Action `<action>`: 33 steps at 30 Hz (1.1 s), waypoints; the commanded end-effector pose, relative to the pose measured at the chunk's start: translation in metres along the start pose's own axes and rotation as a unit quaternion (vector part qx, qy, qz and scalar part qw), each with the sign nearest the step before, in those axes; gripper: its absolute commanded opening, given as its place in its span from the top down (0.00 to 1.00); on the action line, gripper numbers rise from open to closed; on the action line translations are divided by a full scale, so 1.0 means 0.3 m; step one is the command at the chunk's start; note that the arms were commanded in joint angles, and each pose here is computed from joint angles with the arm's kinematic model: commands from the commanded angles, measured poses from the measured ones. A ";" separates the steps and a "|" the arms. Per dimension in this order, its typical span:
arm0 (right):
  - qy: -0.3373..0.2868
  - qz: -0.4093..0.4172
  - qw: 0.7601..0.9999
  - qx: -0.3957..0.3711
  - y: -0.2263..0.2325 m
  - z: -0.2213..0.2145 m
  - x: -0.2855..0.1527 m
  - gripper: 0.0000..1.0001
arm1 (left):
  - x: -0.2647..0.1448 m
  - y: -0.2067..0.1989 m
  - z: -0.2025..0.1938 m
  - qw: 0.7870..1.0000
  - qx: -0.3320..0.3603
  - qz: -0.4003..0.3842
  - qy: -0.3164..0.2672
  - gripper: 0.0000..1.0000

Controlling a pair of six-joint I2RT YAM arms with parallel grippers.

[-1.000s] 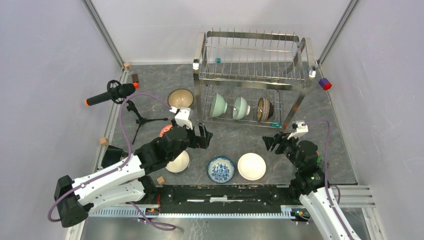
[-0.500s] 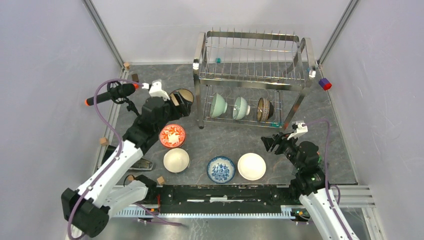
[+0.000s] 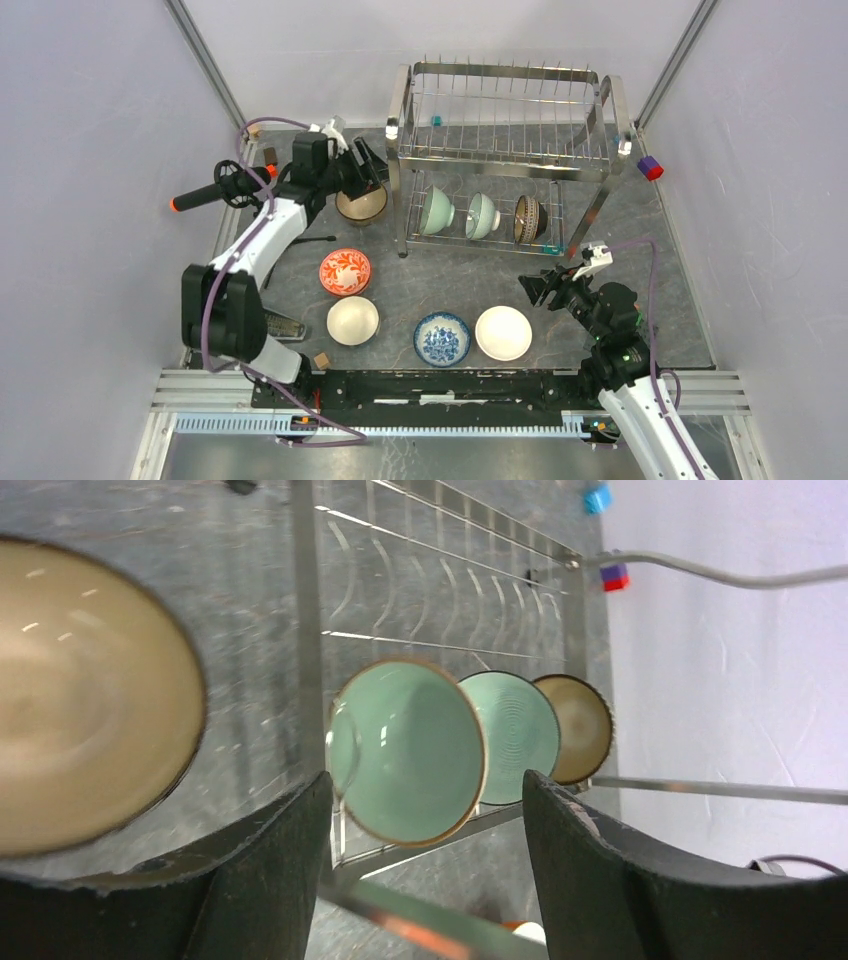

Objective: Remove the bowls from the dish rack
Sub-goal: Pick up the bowl from the dish rack.

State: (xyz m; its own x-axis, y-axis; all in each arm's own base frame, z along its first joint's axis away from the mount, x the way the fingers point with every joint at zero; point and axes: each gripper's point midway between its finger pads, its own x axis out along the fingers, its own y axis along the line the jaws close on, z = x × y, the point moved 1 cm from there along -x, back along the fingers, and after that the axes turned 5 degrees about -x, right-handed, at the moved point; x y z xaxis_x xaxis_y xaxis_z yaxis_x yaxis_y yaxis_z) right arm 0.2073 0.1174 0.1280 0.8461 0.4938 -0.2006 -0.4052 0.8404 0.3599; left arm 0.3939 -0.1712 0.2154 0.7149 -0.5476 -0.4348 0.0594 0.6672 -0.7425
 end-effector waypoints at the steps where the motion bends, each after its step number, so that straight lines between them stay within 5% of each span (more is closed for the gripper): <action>1: -0.021 0.028 0.999 -0.002 0.037 0.042 0.006 0.32 | 0.071 -0.098 -0.011 0.993 -0.013 -0.084 0.086 0.27; 13: -0.018 0.028 0.999 -0.009 0.036 0.041 0.013 0.32 | 0.221 -0.117 -0.131 0.970 -0.019 -0.129 0.205 0.31; 24: -0.015 0.024 0.999 -0.014 0.031 0.032 0.015 0.32 | 0.270 -0.129 -0.245 0.959 0.027 -0.113 0.258 0.34; 33: -0.015 0.022 1.000 -0.017 0.029 0.035 0.016 0.32 | 0.284 -0.107 -0.277 0.956 0.035 -0.105 0.271 0.46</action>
State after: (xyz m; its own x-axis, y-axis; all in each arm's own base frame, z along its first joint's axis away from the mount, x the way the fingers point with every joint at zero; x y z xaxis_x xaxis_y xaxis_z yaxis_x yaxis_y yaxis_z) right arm 0.2081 0.1237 0.1288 0.8302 0.5212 -0.1977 -0.4326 0.8261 0.3613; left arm 0.3927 -0.2778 0.1534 0.2292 -0.8311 -0.5068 0.1577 0.5454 -0.8232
